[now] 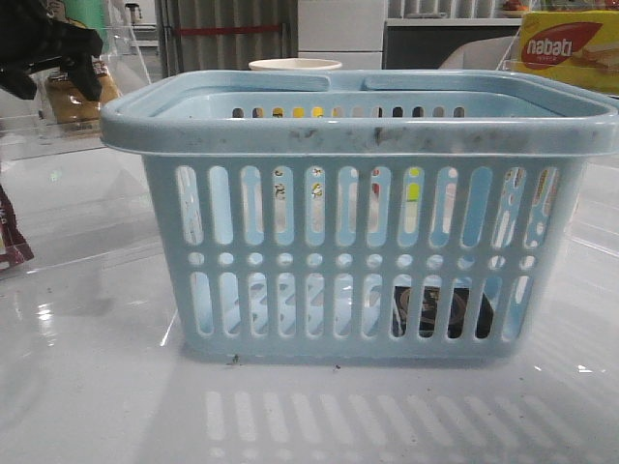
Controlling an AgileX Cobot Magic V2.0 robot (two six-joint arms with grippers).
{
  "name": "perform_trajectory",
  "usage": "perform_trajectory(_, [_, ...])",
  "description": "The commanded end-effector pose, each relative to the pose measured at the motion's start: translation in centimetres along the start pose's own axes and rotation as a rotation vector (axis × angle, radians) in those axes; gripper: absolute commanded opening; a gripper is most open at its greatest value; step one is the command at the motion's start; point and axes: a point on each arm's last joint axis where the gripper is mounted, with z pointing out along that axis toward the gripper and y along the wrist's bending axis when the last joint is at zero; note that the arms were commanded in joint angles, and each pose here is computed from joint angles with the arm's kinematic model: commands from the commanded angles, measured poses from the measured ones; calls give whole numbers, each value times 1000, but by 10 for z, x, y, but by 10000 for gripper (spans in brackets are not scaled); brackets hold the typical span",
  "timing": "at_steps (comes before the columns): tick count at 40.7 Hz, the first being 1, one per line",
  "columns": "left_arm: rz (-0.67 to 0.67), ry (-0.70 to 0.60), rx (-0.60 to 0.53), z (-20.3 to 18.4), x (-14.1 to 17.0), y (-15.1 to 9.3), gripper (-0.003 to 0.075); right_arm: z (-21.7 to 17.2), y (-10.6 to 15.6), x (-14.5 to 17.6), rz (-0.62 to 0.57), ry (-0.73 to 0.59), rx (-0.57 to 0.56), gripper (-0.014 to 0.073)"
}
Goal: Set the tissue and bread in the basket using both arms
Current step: 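Reach the left gripper to the bagged bread roll and grasp it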
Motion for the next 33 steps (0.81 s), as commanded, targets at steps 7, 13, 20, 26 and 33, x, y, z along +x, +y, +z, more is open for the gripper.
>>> perform_trajectory(7, [-17,-163,-5,-25,-29,-1,436,-6,0,-12,-16,-94,5,530])
perform_trajectory(13, [-17,-170,-6,-25,-29,-1,297,-6,0,-12,-16,-94,5,530])
perform_trajectory(20, [-15,-155,-1,-34,-32,-1,168,-6,0,-12,-16,-94,5,530])
perform_trajectory(26, [-10,-126,9,-54,-39,-3,92,-6,0,-12,-16,-94,5,530])
perform_trajectory(33, [6,-113,20,-87,-48,-6,93,-6,0,-12,-16,-94,5,530])
